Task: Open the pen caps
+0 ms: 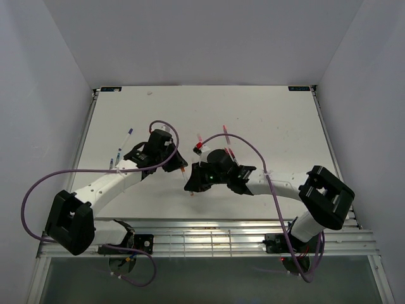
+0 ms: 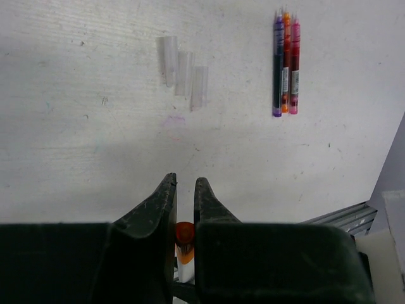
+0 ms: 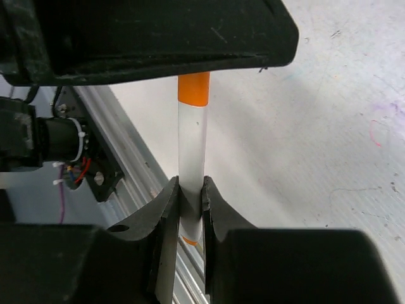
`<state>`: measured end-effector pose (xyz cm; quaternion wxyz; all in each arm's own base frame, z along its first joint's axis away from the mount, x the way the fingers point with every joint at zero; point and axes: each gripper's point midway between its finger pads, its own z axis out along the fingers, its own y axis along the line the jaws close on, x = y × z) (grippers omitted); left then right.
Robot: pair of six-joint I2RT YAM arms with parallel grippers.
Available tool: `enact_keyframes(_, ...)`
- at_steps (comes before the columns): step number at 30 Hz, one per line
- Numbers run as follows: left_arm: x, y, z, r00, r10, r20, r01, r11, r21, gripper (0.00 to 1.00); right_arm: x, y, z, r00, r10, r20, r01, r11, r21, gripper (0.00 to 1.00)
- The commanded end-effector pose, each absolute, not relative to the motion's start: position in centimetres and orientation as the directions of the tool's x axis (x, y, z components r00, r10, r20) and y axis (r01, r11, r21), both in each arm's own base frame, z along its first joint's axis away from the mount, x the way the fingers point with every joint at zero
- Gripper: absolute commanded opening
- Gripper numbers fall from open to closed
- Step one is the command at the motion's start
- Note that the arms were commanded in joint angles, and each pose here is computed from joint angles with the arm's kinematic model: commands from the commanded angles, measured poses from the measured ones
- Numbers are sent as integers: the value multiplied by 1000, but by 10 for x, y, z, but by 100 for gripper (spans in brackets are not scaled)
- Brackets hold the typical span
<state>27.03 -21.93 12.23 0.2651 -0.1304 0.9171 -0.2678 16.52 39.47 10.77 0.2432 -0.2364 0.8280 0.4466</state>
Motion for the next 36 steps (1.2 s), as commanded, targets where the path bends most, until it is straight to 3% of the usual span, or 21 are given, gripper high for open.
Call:
enact_keyframes(1, 294, -220, 151, -789, -404, -463, -107, 832, -544, 0, 168, 378, 93, -718, -256, -648, -633, 628, 453, 8)
enact_keyframes(4, 314, -210, 143, -792, -400, -461, -157, 863, -480, 0, 157, 370, 78, -697, -294, -654, -628, 689, 361, 8)
enact_keyframes(8, 350, -204, 162, -784, -429, -449, -162, 839, -519, 0, 149, 333, 45, -691, -369, -622, -579, 797, 170, 8)
enact_keyframes(12, 372, -191, 169, -766, -445, -465, -172, 838, -518, 0, 146, 313, 43, -682, -371, -630, -560, 819, 124, 8)
enact_keyframes(16, 377, -192, 163, -774, -398, -492, -125, 858, -498, 0, 164, 303, 76, -656, -291, -696, -533, 832, 154, 8)
enact_keyframes(28, 409, -211, 118, -858, -269, -437, -62, 899, -433, 3, 296, 223, 142, -631, -149, -762, -429, 885, 181, 8)
enact_keyframes(36, 445, -234, 84, -890, -263, -373, -77, 892, -446, 9, 374, 188, 133, -666, -116, -737, -378, 904, 199, 8)
